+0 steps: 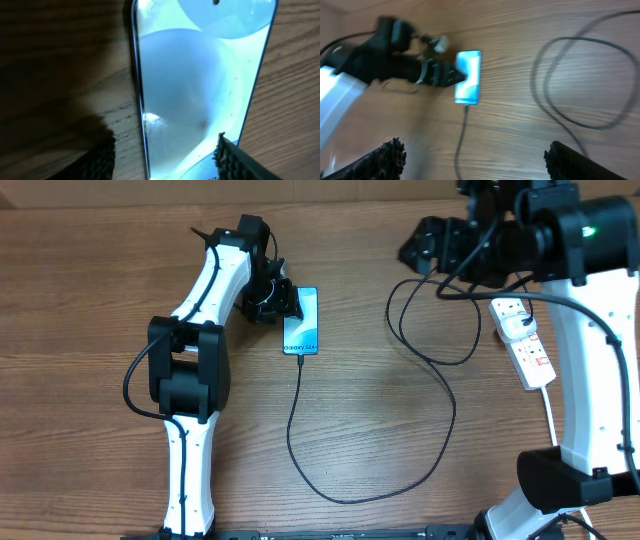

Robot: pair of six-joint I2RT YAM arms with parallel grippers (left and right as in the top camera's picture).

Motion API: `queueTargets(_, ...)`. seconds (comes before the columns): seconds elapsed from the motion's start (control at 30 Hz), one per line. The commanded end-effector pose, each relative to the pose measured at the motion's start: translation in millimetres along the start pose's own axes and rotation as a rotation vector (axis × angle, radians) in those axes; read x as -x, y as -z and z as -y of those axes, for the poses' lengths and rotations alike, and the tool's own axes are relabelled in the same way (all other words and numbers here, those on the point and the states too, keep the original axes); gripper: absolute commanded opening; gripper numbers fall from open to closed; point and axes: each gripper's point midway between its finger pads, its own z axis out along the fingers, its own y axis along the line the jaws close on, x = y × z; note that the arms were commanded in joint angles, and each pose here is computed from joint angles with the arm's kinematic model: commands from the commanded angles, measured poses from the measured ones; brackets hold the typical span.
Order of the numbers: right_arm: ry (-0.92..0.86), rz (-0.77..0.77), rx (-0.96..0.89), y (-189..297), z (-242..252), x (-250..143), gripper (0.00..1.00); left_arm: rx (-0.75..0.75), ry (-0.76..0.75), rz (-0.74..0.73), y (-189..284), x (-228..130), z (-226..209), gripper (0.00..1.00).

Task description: Plug charger to phone and switch on socket

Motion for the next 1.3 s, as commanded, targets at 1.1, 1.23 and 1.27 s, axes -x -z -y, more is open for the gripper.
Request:
queueTargets(1.1, -0.865, 0.007, -0.632, -12.5, 407.3, 2.8, 1.0, 0.373, 0.066, 0.602, 344.9, -79.5, -1.8, 1.0)
queueTargets(1.23, -0.877, -0.04, -0.634, -31.6, 417.8, -4.9, 1.0, 0.371, 0.065, 0.601, 343.8, -78.8, -1.7, 1.0)
queueTargets(1.27, -0.881, -0.052, -0.634, -36.1, 419.7, -7.5, 1.0, 0.367, 0.063, 0.606, 344.2, -77.5, -0.6, 1.0)
